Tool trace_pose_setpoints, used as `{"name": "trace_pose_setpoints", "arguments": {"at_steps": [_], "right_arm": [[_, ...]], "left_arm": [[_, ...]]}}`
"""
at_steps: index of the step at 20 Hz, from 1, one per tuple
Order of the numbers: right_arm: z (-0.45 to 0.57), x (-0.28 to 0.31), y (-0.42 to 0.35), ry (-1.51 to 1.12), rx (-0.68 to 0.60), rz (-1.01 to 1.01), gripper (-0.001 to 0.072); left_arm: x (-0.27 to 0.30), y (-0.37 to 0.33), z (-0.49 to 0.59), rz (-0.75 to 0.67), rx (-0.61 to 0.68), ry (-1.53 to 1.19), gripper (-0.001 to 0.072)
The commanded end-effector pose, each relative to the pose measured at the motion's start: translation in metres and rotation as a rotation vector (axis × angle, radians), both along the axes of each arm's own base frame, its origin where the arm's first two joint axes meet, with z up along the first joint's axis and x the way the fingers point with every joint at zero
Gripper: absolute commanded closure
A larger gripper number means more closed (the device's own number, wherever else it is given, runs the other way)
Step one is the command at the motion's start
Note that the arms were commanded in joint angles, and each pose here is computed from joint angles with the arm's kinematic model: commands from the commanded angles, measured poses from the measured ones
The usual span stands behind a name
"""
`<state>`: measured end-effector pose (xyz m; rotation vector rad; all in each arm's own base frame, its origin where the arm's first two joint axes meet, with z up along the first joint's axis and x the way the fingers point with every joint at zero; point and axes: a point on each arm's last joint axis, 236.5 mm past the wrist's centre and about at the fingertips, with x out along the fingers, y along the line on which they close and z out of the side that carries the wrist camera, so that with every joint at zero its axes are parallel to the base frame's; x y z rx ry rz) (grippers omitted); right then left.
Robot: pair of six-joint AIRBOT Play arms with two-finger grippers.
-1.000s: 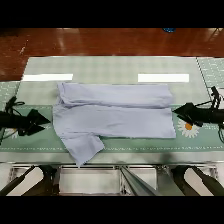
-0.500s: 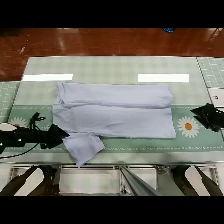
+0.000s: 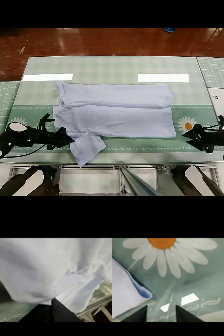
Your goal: Fold the shirts.
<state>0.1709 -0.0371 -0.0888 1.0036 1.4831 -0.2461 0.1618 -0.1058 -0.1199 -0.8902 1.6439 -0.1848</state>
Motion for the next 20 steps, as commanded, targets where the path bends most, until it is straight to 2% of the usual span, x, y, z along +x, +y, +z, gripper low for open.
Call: {"name": "trace_pose_setpoints", "arguments": {"at_steps": [1, 7, 9, 10, 11, 12, 14, 17, 20], "right_arm": [[-0.009, -0.004, 0.032, 0.033, 0.102, 0.085, 0.0302], [-0.026, 0.052, 0.047, -0.093, 0.126, 0.031, 0.0303], [-0.030, 0.069, 0.054, -0.124, 0.122, 0.047, 0.0344], [-0.025, 0.080, 0.058, -0.155, 0.126, 0.072, 0.0473], [-0.016, 0.088, 0.064, -0.207, 0.133, 0.151, 0.0670], [-0.002, 0.094, 0.069, -0.248, 0.141, 0.238, 0.0690], [0.024, 0.103, 0.061, -0.269, 0.126, 0.350, 0.0690], [0.056, 0.140, 0.038, -0.342, 0.041, 0.338, 0.0691], [0.075, 0.177, 0.038, -0.416, 0.041, 0.337, 0.0690]], "left_arm": [[0.003, 0.000, -0.001, 0.001, 0.006, -0.016, 0.0682], [0.004, 0.000, -0.001, 0.001, 0.006, -0.018, 0.0682], [0.013, 0.003, 0.003, 0.001, 0.012, -0.041, 0.0682], [0.023, 0.005, 0.008, 0.001, 0.019, -0.067, 0.0682], [0.035, 0.008, 0.016, -0.003, 0.023, -0.098, 0.0682], [0.046, 0.009, 0.027, -0.018, 0.021, -0.126, 0.0682], [0.074, 0.014, 0.058, -0.049, 0.020, -0.206, 0.0682], [0.134, 0.032, 0.094, -0.024, 0.082, -0.363, 0.0682], [0.186, 0.042, 0.106, -0.023, 0.099, -0.409, 0.0682]]}}
